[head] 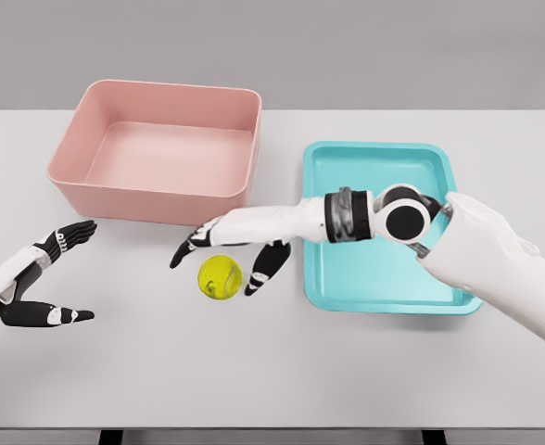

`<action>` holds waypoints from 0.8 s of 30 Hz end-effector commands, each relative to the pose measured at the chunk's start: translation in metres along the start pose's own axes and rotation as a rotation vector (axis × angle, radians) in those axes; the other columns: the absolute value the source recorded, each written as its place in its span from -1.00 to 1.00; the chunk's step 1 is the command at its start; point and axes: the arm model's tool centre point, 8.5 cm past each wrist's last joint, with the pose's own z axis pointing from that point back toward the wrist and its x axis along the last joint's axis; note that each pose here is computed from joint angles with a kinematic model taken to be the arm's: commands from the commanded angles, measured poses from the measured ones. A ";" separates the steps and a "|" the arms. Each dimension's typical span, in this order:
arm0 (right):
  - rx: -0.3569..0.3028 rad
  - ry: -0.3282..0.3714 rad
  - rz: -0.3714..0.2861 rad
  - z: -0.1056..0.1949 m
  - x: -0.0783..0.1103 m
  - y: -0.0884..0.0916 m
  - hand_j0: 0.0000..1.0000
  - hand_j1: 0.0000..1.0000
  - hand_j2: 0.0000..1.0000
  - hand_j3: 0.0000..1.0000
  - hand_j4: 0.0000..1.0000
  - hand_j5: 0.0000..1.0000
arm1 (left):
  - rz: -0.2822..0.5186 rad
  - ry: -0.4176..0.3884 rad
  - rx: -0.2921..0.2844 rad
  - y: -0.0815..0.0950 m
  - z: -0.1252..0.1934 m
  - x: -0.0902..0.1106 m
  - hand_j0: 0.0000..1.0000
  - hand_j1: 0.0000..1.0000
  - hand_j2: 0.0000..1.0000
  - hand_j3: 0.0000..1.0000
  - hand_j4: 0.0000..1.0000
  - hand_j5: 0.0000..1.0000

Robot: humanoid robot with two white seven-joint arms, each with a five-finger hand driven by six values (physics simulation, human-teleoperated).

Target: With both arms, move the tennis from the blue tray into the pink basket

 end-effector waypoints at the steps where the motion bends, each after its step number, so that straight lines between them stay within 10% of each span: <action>1: -0.009 -0.038 0.042 0.008 0.020 -0.006 1.00 1.00 1.00 1.00 1.00 1.00 | 0.003 -0.001 0.002 0.000 0.000 0.000 1.00 1.00 1.00 1.00 1.00 1.00; 11: -0.275 -0.062 0.217 0.147 0.052 -0.062 1.00 1.00 1.00 1.00 1.00 1.00 | -0.033 0.009 -0.034 -0.006 0.000 -0.002 1.00 1.00 1.00 1.00 1.00 1.00; 17: -0.479 0.200 0.112 0.270 0.014 -0.033 1.00 1.00 1.00 1.00 1.00 1.00 | -0.054 -0.015 -0.054 -0.014 -0.007 0.001 1.00 1.00 1.00 1.00 1.00 1.00; 24: -0.534 0.301 -0.017 0.302 -0.010 0.009 1.00 1.00 1.00 1.00 1.00 1.00 | -0.061 -0.094 -0.075 -0.041 -0.024 0.011 1.00 1.00 1.00 1.00 1.00 1.00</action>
